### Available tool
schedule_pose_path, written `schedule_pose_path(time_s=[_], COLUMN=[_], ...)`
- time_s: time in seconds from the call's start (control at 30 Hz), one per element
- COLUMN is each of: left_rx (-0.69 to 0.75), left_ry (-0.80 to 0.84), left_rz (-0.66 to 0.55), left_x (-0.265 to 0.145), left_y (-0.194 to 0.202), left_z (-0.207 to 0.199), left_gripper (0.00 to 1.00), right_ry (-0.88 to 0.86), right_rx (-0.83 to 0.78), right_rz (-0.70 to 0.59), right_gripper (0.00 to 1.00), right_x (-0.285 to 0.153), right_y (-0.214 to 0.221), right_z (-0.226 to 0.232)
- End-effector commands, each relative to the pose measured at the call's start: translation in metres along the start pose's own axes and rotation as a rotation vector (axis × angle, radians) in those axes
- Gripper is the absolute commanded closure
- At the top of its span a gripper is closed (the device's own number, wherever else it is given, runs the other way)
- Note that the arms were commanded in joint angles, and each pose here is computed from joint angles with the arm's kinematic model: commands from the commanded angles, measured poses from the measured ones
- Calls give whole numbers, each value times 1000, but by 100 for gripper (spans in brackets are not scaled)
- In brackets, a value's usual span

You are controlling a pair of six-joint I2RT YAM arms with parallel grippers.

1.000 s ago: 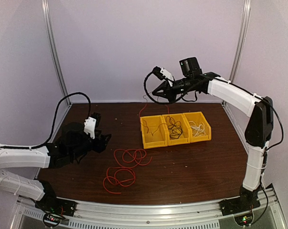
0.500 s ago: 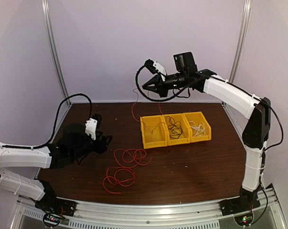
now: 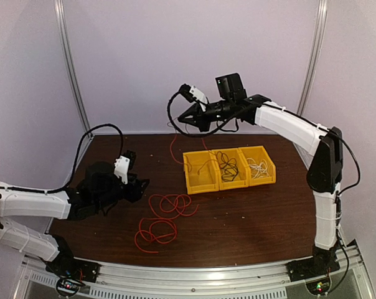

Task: Untangle the cables
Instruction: Place the untangled cable in the bin.

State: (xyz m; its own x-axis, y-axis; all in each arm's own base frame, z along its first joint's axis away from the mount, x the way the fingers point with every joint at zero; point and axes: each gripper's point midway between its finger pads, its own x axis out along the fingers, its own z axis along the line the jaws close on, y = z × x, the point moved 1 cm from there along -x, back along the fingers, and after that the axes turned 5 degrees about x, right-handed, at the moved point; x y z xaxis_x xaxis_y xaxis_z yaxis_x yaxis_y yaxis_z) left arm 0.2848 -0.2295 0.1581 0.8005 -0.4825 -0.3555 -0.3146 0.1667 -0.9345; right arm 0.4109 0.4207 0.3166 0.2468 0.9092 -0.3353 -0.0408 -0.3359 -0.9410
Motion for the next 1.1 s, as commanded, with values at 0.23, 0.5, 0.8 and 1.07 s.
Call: schedule_pose_path(time_s=[0.23,0.5,0.8,1.07], left_rx=[-23,-28,-27,-15], left_ry=[36,48,57,10], left_rz=[-33,-26,-17,-80], left_x=[7,10,12,19], left_y=[-4,1,1,-11], left_z=[-6,-8,-10,-4], left_gripper=[42,42,42,35], right_ry=[35,88,112,139], right_rx=[-141,-191,-99,-50], right_rz=[-32,22,53,14], right_gripper=[100,100,100,100], right_x=[14,15,2,-24], right_y=[-39,-31,-3,-2], right_z=[28,28,0,-20])
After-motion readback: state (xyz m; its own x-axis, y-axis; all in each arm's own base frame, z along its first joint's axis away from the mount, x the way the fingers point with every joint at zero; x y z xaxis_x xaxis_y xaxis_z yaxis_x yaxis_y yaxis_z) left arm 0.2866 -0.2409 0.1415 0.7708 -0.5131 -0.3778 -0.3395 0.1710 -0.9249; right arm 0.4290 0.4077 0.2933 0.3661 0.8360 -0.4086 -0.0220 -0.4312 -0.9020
